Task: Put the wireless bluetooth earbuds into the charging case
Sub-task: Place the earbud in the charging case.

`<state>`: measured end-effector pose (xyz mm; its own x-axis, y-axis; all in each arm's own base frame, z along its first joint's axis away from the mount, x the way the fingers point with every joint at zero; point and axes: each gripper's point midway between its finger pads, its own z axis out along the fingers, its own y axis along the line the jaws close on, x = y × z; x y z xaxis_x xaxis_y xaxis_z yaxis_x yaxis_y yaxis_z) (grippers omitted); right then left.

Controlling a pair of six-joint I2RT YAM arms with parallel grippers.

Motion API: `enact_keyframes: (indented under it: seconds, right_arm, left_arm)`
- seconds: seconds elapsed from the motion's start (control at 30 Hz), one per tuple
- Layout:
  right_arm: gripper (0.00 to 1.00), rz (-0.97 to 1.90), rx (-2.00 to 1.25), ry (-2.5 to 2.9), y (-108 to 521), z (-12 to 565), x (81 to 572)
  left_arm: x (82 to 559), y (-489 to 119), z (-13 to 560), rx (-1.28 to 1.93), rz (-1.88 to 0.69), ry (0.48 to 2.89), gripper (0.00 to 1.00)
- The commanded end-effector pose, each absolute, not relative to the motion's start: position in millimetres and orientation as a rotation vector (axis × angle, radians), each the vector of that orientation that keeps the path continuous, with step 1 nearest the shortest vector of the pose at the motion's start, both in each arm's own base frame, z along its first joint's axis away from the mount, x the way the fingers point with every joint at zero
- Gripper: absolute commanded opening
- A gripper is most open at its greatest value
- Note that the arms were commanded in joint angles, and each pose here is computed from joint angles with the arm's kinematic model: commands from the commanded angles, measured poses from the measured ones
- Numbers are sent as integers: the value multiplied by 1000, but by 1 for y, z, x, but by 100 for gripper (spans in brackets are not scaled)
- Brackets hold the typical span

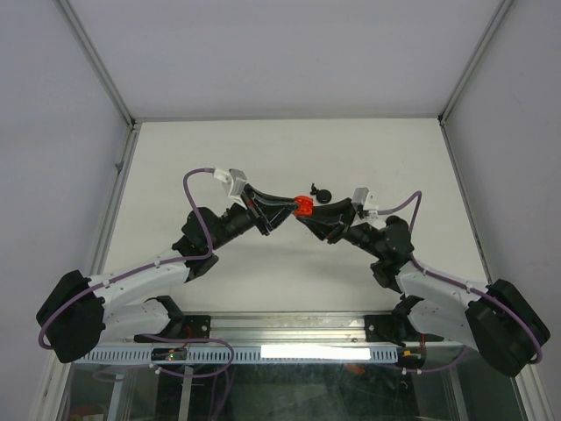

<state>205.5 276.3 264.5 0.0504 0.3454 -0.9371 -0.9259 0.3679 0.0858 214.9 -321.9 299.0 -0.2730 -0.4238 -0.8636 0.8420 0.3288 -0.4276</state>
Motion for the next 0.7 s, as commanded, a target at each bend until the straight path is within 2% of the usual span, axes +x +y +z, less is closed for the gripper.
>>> enact_keyframes:
  seconds: [0.0,0.67]
  right_arm:
    - [0,1071,-628,1002,270,300,203]
    - [0,974,-612,1050,260,285,211]
  left_arm:
    - [209,-321,306,439,-1290,1310,13]
    - [220,-308,315,397,-1179,1374,46]
